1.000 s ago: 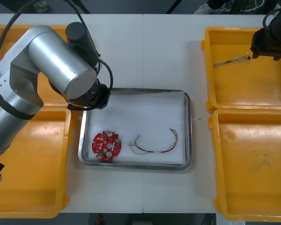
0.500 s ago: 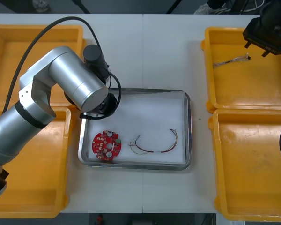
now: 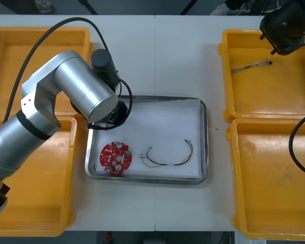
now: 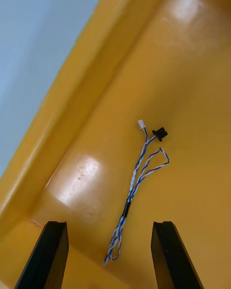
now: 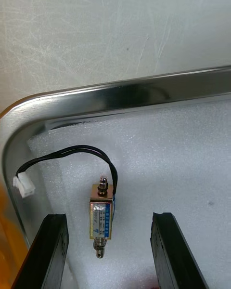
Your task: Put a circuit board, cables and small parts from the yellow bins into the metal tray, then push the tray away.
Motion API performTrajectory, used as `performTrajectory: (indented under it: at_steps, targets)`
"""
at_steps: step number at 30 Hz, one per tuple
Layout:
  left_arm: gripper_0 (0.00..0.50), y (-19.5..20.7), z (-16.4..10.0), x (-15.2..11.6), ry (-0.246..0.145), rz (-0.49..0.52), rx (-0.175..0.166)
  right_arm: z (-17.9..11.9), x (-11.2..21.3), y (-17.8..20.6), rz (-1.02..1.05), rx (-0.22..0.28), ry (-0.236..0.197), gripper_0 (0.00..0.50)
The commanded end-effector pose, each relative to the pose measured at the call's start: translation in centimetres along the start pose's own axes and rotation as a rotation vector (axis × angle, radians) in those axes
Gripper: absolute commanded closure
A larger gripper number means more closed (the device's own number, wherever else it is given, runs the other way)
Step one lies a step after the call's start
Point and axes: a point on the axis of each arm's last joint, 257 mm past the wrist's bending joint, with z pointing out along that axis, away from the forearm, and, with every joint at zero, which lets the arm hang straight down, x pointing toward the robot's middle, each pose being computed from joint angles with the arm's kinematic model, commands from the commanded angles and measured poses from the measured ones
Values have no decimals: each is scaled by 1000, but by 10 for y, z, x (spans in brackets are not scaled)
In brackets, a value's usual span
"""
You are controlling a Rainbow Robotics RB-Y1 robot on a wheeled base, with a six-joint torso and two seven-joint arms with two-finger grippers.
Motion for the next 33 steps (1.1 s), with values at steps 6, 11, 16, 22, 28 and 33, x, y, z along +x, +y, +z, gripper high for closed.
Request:
performTrajectory:
  at_steps: [6, 11, 16, 22, 28, 33]
  targets:
    - [0, -10, -41, -2, -12, -112, 1, -2, 23, 35, 188, -62, 56, 0]
    - [0, 6, -73, -22, -3, -237, -13, 7, 38, 41, 303, -78, 96, 0]
    - [0, 29, -95, -44, -7, -336, -9, 12, 50, 39, 370, -65, 122, 0]
    - [0, 61, -116, -76, -20, -449, 24, 30, 63, 18, 412, -9, 142, 0]
    - [0, 100, -116, -89, 3, -543, -25, 43, 71, 13, 449, -14, 149, 0]
    - [0, 134, -108, -101, 8, -642, -51, 43, 71, 23, 469, -47, 155, 0]
